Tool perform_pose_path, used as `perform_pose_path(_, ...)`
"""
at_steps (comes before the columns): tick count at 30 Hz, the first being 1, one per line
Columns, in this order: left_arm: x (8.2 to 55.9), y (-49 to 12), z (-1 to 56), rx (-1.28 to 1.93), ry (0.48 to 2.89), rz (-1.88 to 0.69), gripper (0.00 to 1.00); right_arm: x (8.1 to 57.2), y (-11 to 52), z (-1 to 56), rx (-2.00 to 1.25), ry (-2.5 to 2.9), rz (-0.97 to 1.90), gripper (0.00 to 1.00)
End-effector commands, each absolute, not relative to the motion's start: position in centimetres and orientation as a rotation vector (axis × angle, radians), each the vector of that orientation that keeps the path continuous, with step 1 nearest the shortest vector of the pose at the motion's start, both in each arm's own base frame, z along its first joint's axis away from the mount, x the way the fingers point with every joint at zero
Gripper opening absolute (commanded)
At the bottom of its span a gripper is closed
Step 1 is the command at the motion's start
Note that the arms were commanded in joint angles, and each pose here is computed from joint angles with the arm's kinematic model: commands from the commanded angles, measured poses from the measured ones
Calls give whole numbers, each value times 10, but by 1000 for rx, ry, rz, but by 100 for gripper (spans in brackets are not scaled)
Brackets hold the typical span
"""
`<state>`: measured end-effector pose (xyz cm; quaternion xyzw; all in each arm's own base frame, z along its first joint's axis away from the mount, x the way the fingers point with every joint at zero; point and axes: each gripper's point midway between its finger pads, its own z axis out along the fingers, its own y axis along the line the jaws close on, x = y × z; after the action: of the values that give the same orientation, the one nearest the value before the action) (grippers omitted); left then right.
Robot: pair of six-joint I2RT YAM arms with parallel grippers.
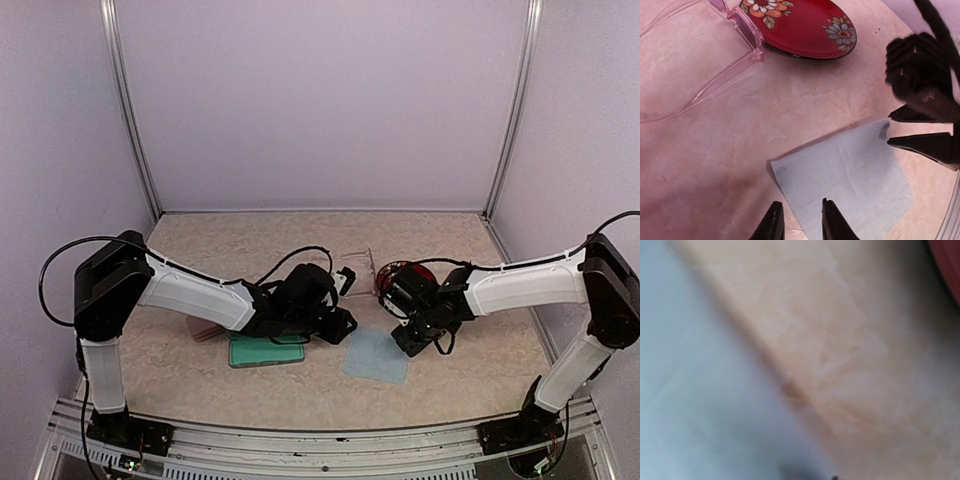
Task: Organize the sunglasses
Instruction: Place the glasses cleaning cloth at the center of the board.
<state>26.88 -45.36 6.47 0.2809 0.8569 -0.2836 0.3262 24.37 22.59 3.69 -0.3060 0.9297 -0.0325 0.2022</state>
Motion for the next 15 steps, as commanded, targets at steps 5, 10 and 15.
perform_pose_path(5,275,-437,79,695,2200,-663,53,239,226,62,-763,2555,28,47)
perform_pose_path(10,236,-440,76,824,2192,-715,56,206,244,66,-801,2549,292,49)
perform_pose_path(15,197,-448,67,1000,2164,-743,56,176,254,61,-806,2556,492,46)
